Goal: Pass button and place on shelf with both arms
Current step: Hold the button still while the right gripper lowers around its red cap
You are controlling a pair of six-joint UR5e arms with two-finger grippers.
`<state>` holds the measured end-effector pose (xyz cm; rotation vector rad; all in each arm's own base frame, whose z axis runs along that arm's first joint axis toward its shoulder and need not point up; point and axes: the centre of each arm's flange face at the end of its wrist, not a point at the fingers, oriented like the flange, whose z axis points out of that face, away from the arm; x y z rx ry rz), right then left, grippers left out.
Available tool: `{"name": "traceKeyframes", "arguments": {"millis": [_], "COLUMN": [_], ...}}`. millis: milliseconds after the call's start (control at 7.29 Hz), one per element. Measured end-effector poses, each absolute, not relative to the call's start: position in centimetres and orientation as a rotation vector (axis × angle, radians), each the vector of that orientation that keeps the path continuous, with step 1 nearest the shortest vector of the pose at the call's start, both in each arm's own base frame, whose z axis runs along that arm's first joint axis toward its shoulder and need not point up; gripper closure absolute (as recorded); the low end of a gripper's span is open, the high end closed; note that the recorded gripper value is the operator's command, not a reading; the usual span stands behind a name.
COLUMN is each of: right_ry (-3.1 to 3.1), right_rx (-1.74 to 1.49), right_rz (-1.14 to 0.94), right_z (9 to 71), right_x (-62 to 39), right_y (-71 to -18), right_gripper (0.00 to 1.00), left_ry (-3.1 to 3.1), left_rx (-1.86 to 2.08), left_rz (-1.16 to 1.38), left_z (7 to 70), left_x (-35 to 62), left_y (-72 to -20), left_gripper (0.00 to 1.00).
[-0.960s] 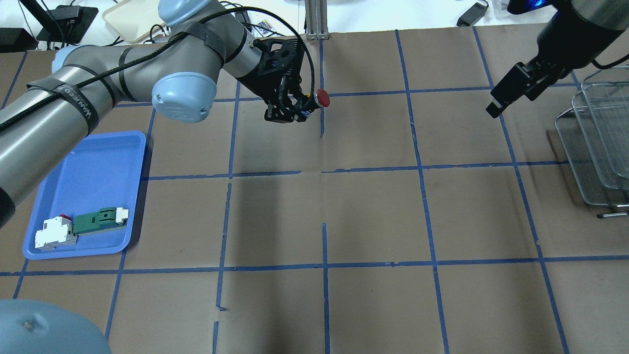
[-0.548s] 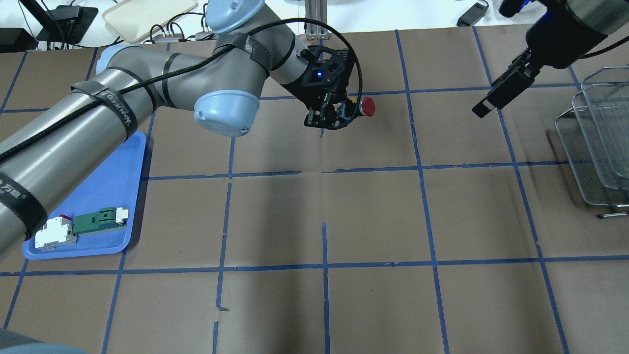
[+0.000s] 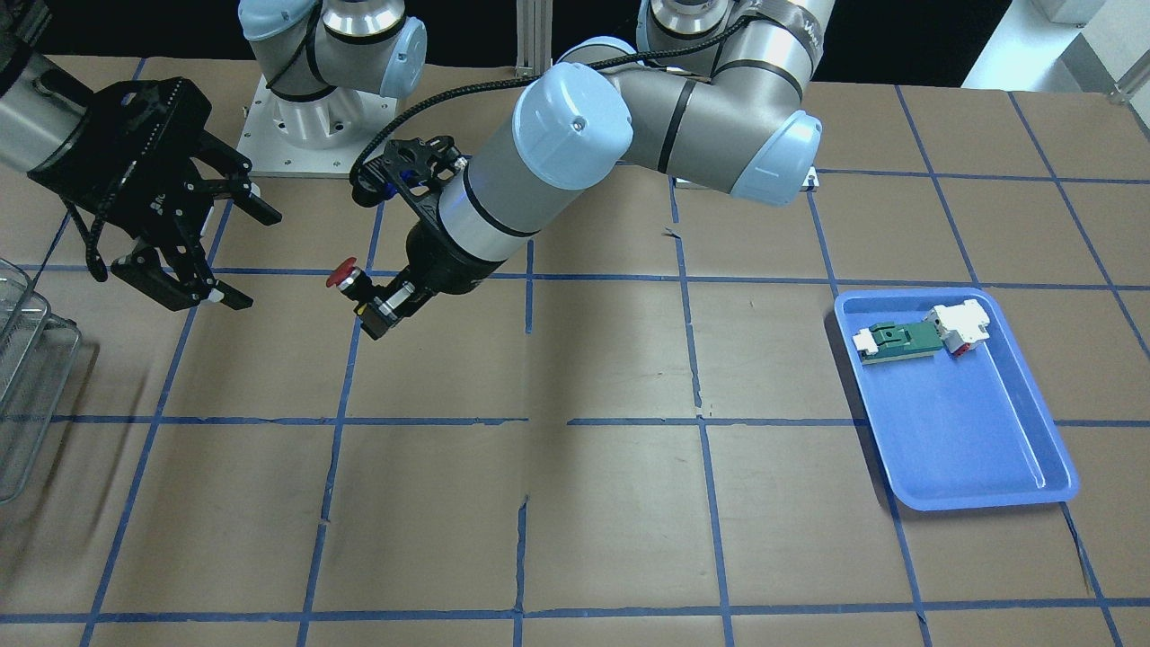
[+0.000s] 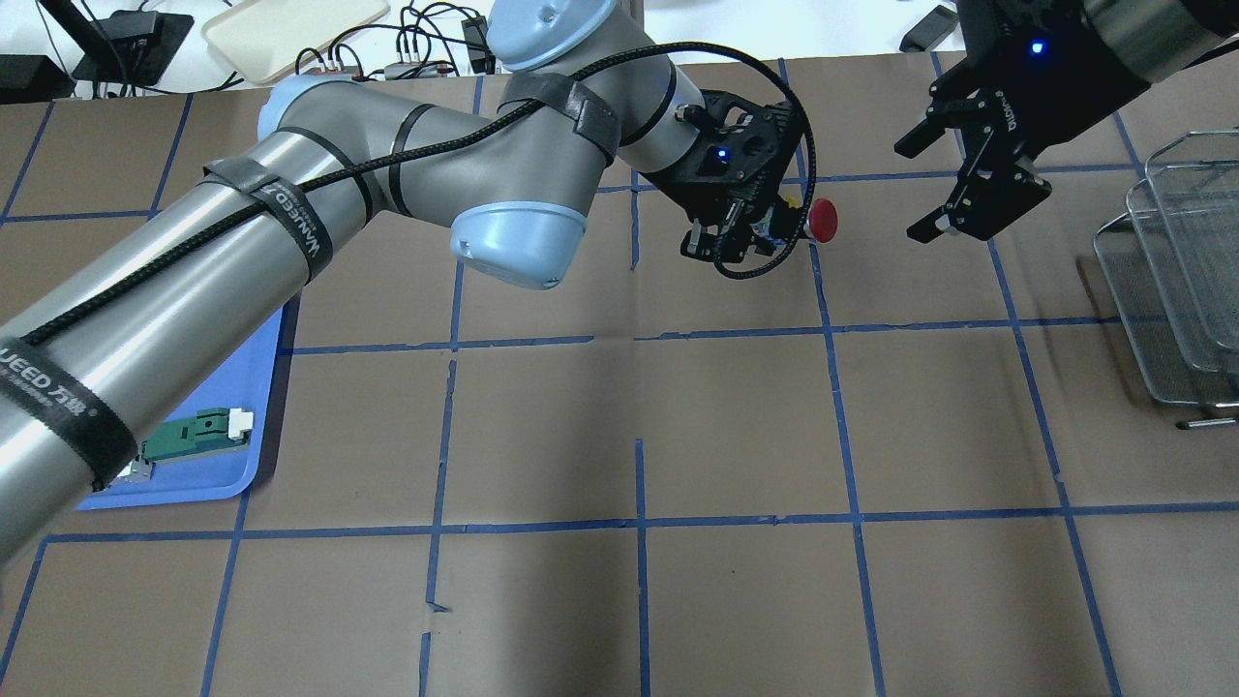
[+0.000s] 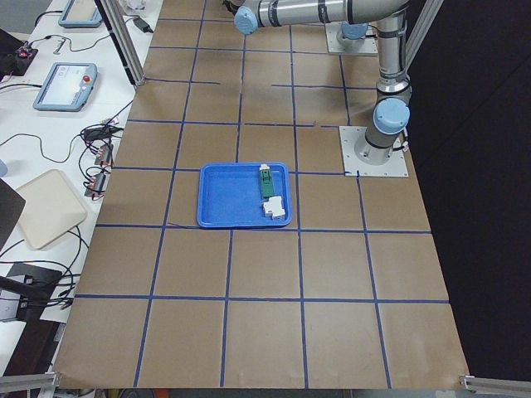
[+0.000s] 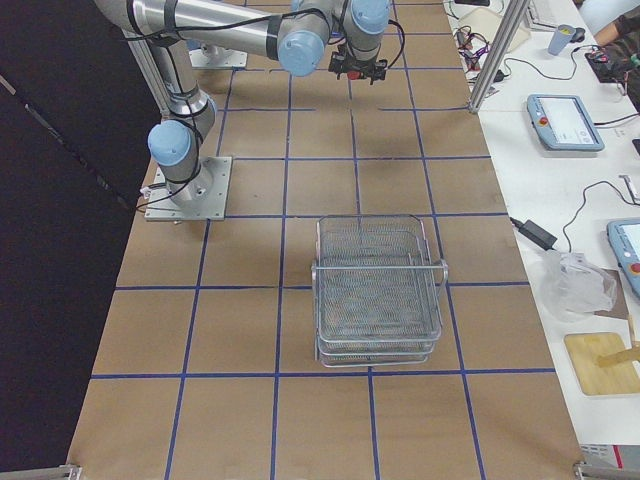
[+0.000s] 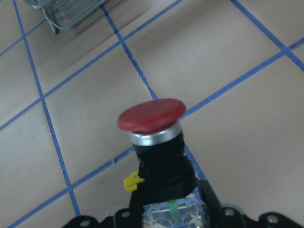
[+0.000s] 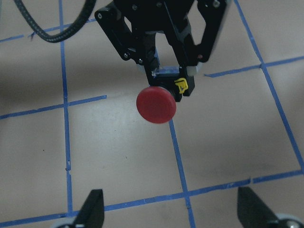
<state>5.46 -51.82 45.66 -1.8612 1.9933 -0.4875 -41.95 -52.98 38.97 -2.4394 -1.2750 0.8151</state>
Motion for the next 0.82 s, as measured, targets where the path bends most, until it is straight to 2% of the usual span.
{"name": "traceKeyframes", "arguments": {"millis": [411, 823], "right_ry": [1.982, 1.966], "right_rx": [-1.956, -2.039], "right_rz": [-0.572, -0.824], "right_z": [46.6, 49.8], "right_x": [6.4, 7.5], "right_y": [-48.6, -46.6], "right_gripper": [0.0, 0.0], "left_ry": [-1.256, -1.314], "left_rx": [-2.402, -2.354], "left_rz": [0.869, 0.87], "left_z": [40.9, 41.2], "left_x": [-42.2, -42.1], "left_y": [-52.1, -52.2], "left_gripper": [1.0, 1.0]}}
